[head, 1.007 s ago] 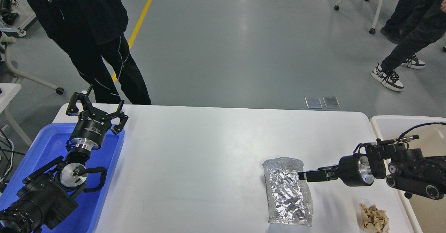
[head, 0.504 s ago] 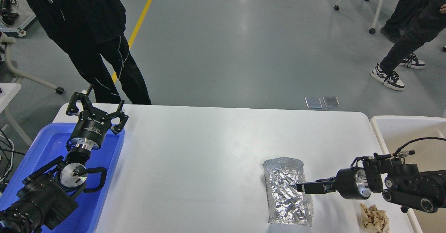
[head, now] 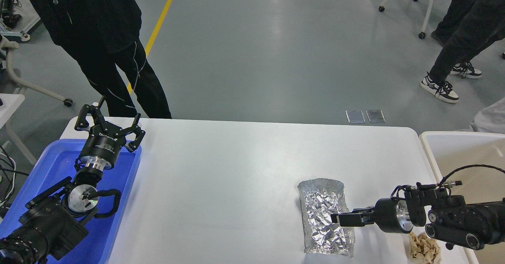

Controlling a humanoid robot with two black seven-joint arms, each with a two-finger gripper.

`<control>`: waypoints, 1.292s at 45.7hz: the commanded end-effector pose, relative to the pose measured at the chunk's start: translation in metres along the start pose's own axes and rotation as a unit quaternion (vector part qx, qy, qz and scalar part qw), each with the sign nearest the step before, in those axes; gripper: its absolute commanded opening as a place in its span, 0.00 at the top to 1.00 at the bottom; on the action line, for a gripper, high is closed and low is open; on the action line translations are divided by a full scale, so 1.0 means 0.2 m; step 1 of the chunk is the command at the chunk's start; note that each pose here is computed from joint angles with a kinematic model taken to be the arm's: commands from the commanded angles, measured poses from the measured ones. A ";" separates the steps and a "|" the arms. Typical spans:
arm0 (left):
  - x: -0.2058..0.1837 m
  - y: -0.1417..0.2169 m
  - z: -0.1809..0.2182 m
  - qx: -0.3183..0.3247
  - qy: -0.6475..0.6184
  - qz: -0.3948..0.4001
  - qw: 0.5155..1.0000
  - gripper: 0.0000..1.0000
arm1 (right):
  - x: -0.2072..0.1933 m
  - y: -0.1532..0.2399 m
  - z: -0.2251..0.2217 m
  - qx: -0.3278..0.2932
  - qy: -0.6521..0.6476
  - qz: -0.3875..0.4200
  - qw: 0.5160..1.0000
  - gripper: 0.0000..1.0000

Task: Tidy desktop
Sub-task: 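Close the right gripper on the edge of the silver foil bag, then lift the foil bag with the right gripper and swing it toward the bin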

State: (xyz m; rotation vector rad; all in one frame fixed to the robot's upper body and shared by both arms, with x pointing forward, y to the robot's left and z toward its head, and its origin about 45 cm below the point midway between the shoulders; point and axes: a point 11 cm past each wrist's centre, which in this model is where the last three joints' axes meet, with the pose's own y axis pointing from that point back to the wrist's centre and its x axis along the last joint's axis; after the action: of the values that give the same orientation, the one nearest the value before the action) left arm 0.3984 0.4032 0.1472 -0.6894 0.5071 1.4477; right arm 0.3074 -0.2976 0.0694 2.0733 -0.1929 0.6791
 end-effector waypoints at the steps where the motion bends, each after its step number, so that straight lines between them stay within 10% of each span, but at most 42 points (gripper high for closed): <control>1: 0.00 0.00 0.00 0.000 0.001 0.000 1.000 0.00 | -0.03 -0.02 0.01 -0.002 -0.001 0.003 1.000 0.02; 19: 0.00 0.00 0.00 0.001 0.001 0.000 1.000 0.00 | -0.03 -0.07 0.02 -0.008 0.018 0.016 1.000 0.33; 38: 0.00 0.00 0.00 0.000 0.001 0.000 1.000 0.00 | -0.04 -0.07 0.04 -0.015 0.020 0.015 1.000 1.00; 59: 0.00 0.00 0.00 0.000 0.001 0.000 1.000 0.00 | 0.07 -0.05 0.04 -0.013 0.012 0.045 0.999 1.00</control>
State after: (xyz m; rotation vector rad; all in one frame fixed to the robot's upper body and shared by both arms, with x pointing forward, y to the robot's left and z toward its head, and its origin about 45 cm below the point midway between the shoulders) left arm 0.3986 0.4029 0.1473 -0.6898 0.5072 1.4470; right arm 0.3144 -0.2957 0.0553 2.0346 -0.2284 0.7382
